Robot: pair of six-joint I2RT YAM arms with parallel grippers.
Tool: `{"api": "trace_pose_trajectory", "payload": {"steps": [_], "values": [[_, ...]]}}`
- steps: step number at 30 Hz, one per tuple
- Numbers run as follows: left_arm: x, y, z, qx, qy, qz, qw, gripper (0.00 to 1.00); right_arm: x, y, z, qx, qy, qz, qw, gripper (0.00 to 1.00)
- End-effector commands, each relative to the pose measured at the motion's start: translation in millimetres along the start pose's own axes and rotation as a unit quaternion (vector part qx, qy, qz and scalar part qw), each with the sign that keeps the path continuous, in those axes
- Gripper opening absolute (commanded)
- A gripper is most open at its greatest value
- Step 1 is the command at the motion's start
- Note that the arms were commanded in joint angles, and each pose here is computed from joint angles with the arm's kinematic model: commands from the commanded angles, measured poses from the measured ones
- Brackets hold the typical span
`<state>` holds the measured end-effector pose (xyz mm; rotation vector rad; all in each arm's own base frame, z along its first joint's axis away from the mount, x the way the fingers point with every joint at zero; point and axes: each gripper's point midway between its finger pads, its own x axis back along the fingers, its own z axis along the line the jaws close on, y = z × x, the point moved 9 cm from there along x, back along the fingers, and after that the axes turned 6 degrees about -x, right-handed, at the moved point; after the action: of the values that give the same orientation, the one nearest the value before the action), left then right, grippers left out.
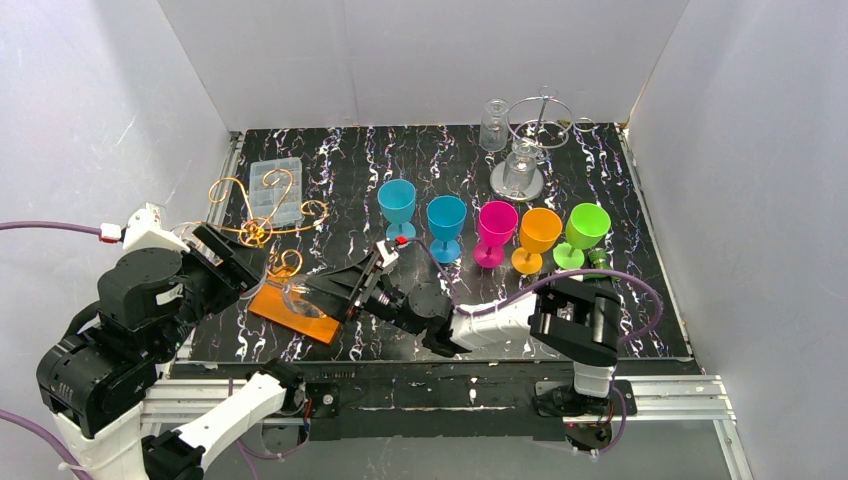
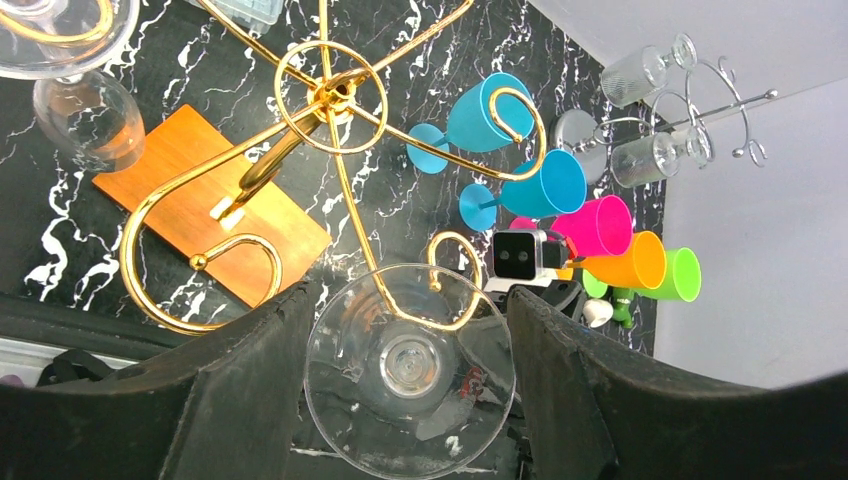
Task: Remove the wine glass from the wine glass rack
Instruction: Place the wine glass at the center of the board.
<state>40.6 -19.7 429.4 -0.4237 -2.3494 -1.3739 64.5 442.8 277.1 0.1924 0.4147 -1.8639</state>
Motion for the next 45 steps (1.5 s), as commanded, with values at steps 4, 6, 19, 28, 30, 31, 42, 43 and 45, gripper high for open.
{"api": "trace_pose_trajectory", "payload": {"steps": [4,6,19,28,30,31,42,43,45], "values": [[-9.8,-23.2,-6.9,0.025,-0.010,0.095,0.995,0.36,44.8,-36.6,155.8,-0.034,0.336,0.082,0.938,0.80],[-9.9,-23.7,-7.3,0.031,-0.012,0.095,0.995,0.36,46.0,-37.6,158.7,-0.023,0.339,0.084,0.937,0.80],[-11.4,-24.9,-15.1,0.074,-0.041,0.095,0.992,0.36,54.4,-47.1,178.2,0.028,0.354,0.093,0.930,0.79],[-12.7,-24.9,-20.1,0.094,-0.056,0.097,0.989,0.35,61.9,-52.1,186.1,0.057,0.353,0.098,0.929,0.73],[-12.8,-25.4,-20.0,0.096,-0.058,0.098,0.989,0.35,63.2,-52.7,187.3,0.061,0.352,0.098,0.929,0.72],[-12.5,-25.3,-20.2,0.098,-0.059,0.097,0.989,0.35,63.7,-53.3,188.3,0.064,0.352,0.099,0.928,0.72],[-14.3,-27.0,-23.3,0.108,-0.069,0.105,0.986,0.35,69.6,-56.6,194.6,0.096,0.350,0.106,0.926,0.68],[-14.8,-27.1,-23.9,0.109,-0.070,0.105,0.986,0.35,70.5,-56.6,195.1,0.099,0.350,0.106,0.925,0.67],[-15.4,-27.0,-25.1,0.112,-0.072,0.106,0.985,0.35,71.3,-56.8,195.9,0.104,0.348,0.107,0.926,0.66]]}}
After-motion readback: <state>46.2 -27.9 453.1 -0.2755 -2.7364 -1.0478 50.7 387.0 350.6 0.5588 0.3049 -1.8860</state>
